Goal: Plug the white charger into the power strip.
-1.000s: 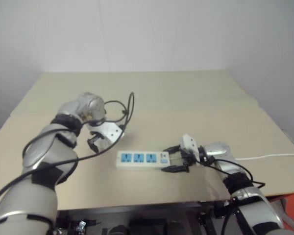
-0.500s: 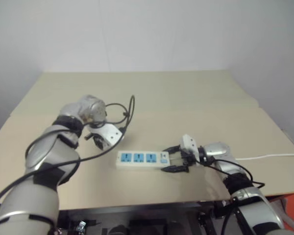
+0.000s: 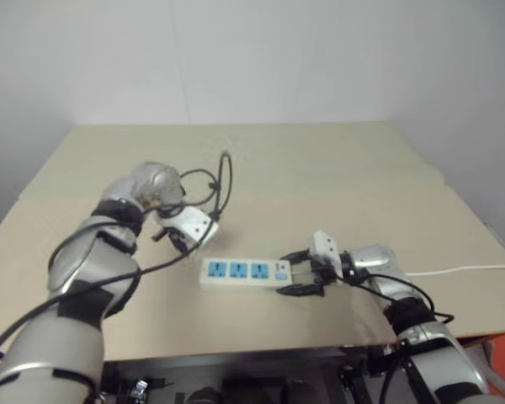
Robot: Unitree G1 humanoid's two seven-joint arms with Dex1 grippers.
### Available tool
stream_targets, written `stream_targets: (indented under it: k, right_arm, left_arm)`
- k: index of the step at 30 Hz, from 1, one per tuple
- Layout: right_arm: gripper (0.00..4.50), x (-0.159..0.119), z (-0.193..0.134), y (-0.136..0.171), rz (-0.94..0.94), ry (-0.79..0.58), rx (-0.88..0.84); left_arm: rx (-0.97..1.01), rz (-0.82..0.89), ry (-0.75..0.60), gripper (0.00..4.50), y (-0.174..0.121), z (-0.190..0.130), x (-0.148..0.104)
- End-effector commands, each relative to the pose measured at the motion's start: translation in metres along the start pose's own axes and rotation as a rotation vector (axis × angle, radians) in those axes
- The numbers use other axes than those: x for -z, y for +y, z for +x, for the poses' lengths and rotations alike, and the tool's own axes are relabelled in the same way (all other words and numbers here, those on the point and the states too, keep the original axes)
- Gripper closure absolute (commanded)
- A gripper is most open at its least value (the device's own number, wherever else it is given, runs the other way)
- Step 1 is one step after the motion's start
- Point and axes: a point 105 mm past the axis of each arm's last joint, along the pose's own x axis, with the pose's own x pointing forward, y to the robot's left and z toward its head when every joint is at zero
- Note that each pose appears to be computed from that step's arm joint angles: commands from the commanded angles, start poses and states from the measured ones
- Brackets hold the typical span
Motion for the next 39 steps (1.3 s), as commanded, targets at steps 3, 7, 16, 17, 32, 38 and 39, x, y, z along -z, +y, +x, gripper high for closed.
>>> stream_targets:
  k: [3, 7, 16, 17, 32, 38, 39]
  right_arm:
    - [1.08, 0.018, 0.000, 0.003, 0.046, 0.073, 0.008]
    - [1.08, 0.017, 0.003, 0.002, 0.044, 0.062, 0.015]
    - [1.08, 0.018, 0.010, 0.002, 0.049, 0.052, 0.020]
    - [1.08, 0.017, 0.010, 0.001, 0.048, 0.050, 0.022]
    - [1.08, 0.017, 0.013, 0.002, 0.050, 0.041, 0.010]
    - [1.08, 0.017, 0.014, 0.002, 0.050, 0.042, 0.010]
    - [1.08, 0.017, 0.015, 0.002, 0.050, 0.042, 0.010]
  left_arm:
    - [-0.318, -0.035, -0.256, 3.51, 0.022, -0.079, -0.028]
    - [-0.445, -0.144, -0.762, 3.51, 0.014, -0.124, -0.060]
    - [-0.369, -0.473, -1.455, 3.51, -0.007, -0.091, -0.073]
    - [-0.364, -0.492, -1.464, 3.51, -0.010, -0.080, -0.074]
    - [-0.314, -0.481, -1.360, 3.51, -0.019, -0.005, -0.072]
    - [-0.288, -0.478, -1.335, 3.51, -0.017, 0.007, -0.070]
    - [-0.291, -0.482, -1.334, 3.51, -0.016, 0.009, -0.070]
